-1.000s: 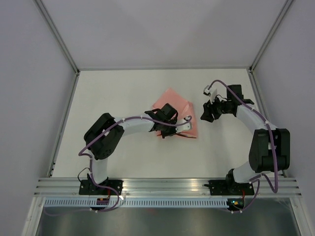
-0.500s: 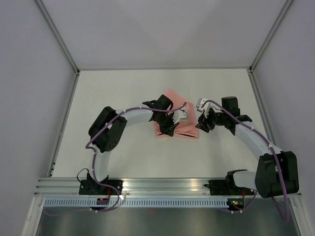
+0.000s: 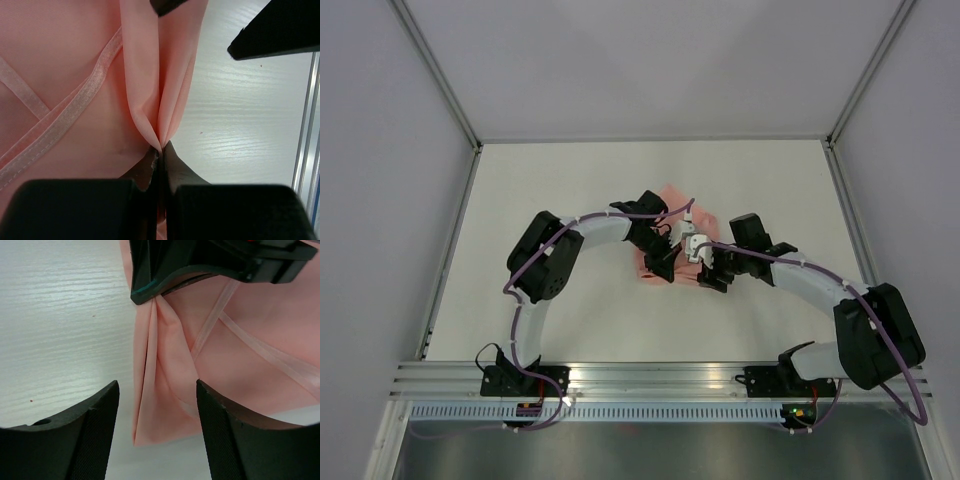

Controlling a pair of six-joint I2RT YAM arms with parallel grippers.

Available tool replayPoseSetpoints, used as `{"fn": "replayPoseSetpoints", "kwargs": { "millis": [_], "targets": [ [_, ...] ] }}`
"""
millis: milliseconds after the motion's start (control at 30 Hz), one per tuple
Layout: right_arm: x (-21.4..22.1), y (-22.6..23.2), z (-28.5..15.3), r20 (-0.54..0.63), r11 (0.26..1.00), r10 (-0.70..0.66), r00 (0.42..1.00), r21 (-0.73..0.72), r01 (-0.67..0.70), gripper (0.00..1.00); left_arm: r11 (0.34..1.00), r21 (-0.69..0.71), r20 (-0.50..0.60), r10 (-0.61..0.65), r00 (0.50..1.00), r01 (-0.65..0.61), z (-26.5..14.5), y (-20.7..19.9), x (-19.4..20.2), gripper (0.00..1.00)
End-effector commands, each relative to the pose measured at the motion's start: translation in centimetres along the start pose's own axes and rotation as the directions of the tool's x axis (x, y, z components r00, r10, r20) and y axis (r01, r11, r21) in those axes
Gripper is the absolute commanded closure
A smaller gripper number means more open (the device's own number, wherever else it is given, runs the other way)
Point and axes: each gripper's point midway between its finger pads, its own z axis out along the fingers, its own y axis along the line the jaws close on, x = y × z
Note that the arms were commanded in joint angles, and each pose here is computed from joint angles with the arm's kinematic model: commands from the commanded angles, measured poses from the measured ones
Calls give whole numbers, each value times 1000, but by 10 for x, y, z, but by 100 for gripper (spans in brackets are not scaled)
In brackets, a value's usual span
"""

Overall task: Fold the napkin, place the utensils inside, and roll it up
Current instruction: Roll the napkin at the center of the board.

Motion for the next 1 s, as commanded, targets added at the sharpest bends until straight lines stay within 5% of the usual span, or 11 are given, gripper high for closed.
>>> {"fn": "replayPoseSetpoints", "kwargs": {
  "millis": [0,633,967],
  "targets": [
    [-11,-5,12,16,994,-106,994,-14,106,30,995,48,-69,-88,994,92,13,-3,30,98],
    [-14,-12,47,-28,989,-149,988,5,149,29,996,51,-64,-77,995,80,11,-2,29,98],
    [-14,2,43,-45,991,-114,992,-76,110,67,996,43,-69,-73,995,76,11,0,30,98]
  ]
}}
